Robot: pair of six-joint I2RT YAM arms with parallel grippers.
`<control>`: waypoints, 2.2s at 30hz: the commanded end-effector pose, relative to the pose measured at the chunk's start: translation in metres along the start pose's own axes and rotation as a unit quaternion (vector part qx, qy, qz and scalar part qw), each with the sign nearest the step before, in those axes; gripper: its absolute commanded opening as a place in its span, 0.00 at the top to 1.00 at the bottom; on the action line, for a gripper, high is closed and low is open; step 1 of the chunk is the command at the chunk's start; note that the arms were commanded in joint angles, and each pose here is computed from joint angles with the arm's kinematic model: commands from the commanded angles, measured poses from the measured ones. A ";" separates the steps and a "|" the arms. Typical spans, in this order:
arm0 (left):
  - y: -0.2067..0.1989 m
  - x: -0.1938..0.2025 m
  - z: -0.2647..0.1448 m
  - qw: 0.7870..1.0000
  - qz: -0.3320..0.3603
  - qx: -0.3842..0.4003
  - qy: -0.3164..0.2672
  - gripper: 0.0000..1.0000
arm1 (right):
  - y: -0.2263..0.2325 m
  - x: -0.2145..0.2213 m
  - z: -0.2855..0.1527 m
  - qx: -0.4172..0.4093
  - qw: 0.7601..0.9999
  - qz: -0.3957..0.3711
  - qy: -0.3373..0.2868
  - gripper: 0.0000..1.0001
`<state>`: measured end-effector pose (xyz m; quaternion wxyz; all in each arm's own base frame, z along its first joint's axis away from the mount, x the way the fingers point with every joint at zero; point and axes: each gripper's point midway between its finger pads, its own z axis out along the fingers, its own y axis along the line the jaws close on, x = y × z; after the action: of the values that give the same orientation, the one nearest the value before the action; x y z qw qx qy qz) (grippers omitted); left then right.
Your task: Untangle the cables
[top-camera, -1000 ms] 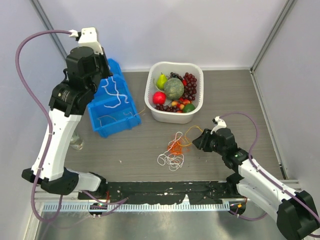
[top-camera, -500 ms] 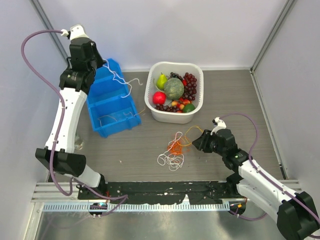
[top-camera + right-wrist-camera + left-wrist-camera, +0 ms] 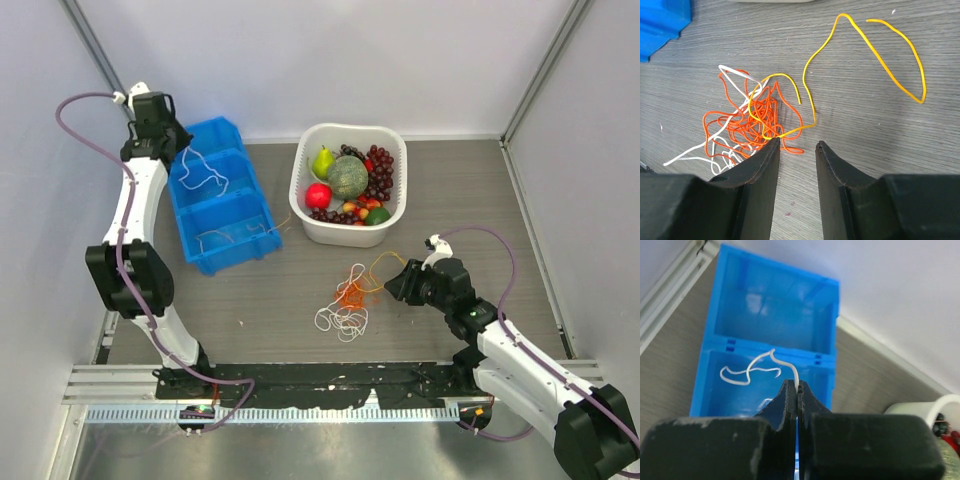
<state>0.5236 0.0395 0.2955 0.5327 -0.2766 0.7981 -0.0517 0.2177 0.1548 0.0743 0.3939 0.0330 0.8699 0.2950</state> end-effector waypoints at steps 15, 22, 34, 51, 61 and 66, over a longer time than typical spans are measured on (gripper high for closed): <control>0.017 0.056 -0.021 0.995 -0.065 0.013 0.076 0.05 | 0.006 -0.008 0.003 -0.011 1.000 -0.013 -0.013 0.60; -0.024 0.085 -0.092 0.982 -0.083 0.148 0.085 0.05 | 0.006 -0.007 0.004 -0.011 1.000 -0.014 -0.008 0.60; -0.114 0.341 -0.270 0.822 0.220 0.441 0.285 0.18 | 0.011 -0.010 0.006 -0.022 1.000 -0.018 -0.013 0.60; -0.078 0.444 -0.287 0.749 0.355 0.395 0.396 0.29 | 0.043 -0.015 -0.005 -0.075 0.996 -0.040 -0.018 0.56; -0.071 0.458 -0.295 0.747 0.325 0.403 0.417 0.55 | 0.116 0.001 0.012 -0.129 0.989 -0.070 0.005 0.49; -0.071 0.458 -0.300 0.747 0.318 0.408 0.417 0.66 | 0.121 0.017 0.037 -0.119 0.991 -0.046 0.033 0.59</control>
<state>0.1600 -0.2979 0.0565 0.1732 0.2849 0.9020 -0.2744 0.1936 0.2585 0.0934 0.3571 -0.0944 0.8593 0.3537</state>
